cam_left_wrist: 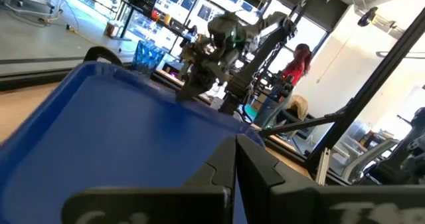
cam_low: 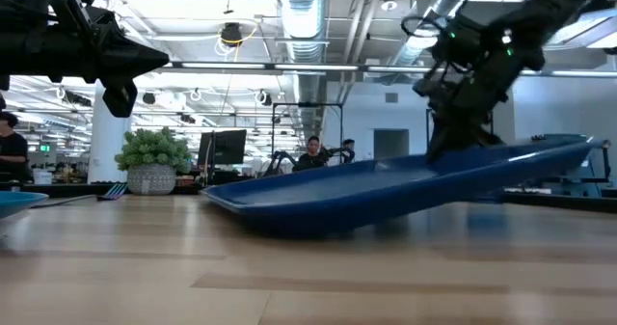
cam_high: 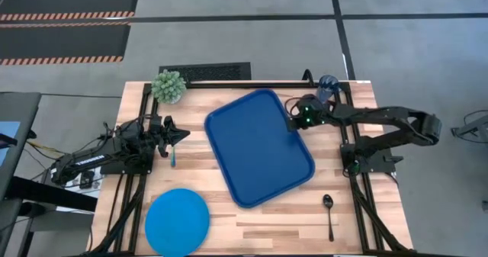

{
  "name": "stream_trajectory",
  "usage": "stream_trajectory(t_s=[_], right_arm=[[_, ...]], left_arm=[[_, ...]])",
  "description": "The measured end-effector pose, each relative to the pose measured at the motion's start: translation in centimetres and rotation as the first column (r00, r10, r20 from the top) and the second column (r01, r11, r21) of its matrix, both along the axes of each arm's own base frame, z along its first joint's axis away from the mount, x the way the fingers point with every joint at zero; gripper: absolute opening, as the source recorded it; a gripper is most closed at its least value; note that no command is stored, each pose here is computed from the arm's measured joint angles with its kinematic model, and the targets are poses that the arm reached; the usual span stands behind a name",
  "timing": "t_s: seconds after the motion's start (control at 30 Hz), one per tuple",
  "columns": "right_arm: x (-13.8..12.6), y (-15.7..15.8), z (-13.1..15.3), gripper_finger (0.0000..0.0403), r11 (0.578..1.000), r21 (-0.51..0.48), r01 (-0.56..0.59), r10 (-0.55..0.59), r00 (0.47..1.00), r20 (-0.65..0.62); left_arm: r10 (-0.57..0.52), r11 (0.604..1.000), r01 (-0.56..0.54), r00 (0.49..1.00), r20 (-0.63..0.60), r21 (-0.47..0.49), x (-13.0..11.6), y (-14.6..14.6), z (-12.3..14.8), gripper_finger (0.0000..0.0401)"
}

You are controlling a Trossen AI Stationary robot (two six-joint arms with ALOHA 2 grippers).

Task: Pick and place plate/cup/fork/spoon on tray
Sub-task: Adjust the blue tray on the table

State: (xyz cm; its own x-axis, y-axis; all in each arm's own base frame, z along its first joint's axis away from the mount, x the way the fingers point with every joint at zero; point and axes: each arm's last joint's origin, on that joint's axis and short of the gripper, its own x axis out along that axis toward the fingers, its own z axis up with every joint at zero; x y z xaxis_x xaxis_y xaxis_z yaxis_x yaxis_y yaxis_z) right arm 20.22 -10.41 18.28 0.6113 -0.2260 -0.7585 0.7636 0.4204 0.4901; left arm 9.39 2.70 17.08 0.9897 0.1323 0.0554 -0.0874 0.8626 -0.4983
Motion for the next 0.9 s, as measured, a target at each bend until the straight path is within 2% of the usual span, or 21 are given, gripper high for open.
stream_trajectory(t_s=[0.27, 0.37, 0.5, 0.7, 0.9], right_arm=[[1.0, -2.3, 5.9, 0.004, 0.978, -0.047, -0.201, 0.189, 0.964, -0.186], [2.0, -3.8, 7.0, 0.0041, 0.947, -0.077, -0.313, 0.284, 0.922, -0.262], [3.9, -5.8, 7.0, 0.0042, 0.889, -0.072, -0.451, 0.405, 0.851, -0.335], [7.7, -8.6, 6.4, 0.0042, 0.752, -0.063, -0.656, 0.583, 0.706, -0.402], [11.3, -10.0, 6.2, 0.0042, 0.544, -0.096, -0.833, 0.711, 0.519, -0.474]], left_arm=[[0.001, 1.0, -0.001, 1.0, 0.0, 0.0, 0.0, 0.0, 0.0, 0.0], [0.001, 1.0, -0.001, 1.0, 0.001, 0.0, 0.0, 0.0, 0.0, 0.0], [0.002, 1.0, -0.002, 1.0, 0.0, 0.001, 0.0, 0.0, 0.0, 0.0], [0.005, 1.0, -0.005, 1.0, -0.001, 0.01, 0.0, 0.0, 0.0, 0.0], [0.005, 1.0, -0.005, 1.0, 0.0, 0.009, 0.0, 0.0, 0.0, 0.0]])
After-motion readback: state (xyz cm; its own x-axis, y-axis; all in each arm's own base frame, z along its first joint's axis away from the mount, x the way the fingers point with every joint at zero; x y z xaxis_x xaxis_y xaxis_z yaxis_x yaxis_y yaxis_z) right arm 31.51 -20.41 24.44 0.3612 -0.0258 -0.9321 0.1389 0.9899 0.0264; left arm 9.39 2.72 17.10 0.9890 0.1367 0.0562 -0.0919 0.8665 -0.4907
